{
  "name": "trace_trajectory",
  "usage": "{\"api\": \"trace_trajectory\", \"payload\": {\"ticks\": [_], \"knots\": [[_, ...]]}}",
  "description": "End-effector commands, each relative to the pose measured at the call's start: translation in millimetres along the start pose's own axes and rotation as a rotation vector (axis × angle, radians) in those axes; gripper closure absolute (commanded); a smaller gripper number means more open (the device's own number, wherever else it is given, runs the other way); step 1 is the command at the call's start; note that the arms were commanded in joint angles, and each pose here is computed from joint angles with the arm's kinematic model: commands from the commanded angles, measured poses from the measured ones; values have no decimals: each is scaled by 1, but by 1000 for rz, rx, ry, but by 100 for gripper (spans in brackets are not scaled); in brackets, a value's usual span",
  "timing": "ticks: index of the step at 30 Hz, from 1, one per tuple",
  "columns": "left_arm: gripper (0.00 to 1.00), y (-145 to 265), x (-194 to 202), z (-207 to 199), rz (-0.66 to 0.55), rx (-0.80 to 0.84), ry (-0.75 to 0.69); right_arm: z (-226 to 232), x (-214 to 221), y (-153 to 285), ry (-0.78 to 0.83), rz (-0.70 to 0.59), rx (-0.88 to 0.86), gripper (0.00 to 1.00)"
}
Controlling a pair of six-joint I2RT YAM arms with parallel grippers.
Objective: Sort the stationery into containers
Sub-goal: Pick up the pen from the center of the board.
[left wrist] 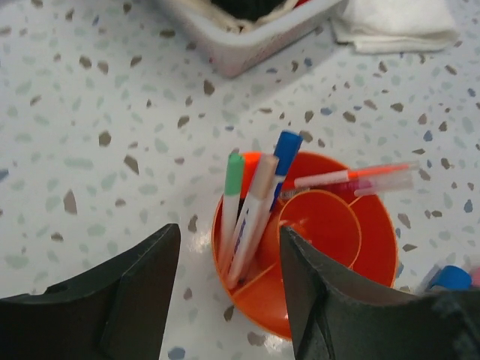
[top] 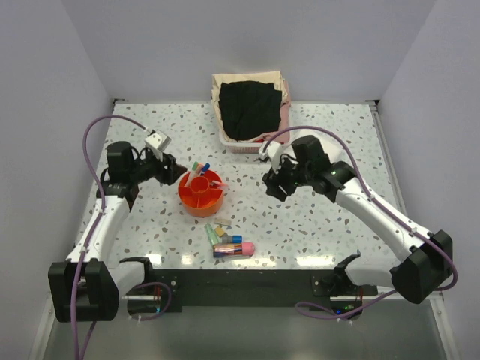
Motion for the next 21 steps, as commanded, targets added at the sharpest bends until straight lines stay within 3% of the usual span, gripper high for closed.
{"api": "trace_trajectory", "payload": {"ticks": [1,3,4,5,9,15,21], "knots": [[37,15,18,9,80,-288,198,20,-14,-43,107,-92,-31,42],[33,21,21,19,94,-418,274,27,-16,-59,101,-109,-12,41],[24,27,22,25,82,-481,346,40,-18,-76,131,-126,-29,41],[21,30,24,30,81,-515,386,44,-18,-84,131,-122,-9,41],[17,47,23,47,43,-586,496,63,-24,-119,75,-100,-35,40],[14,57,26,49,21,-584,516,76,-18,-160,66,40,-70,44],[14,59,25,51,34,-600,500,88,-15,-171,112,36,-92,45]]}}
Point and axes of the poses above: each gripper's point midway between its finger pads, its own y axis back along the fingers, its own z axis along the line the jaws close on, x = y × z, the point moved 10 cm from there along y, back along the fingers, and after that the axes turned 3 degrees about y, right-handed, at the moved point
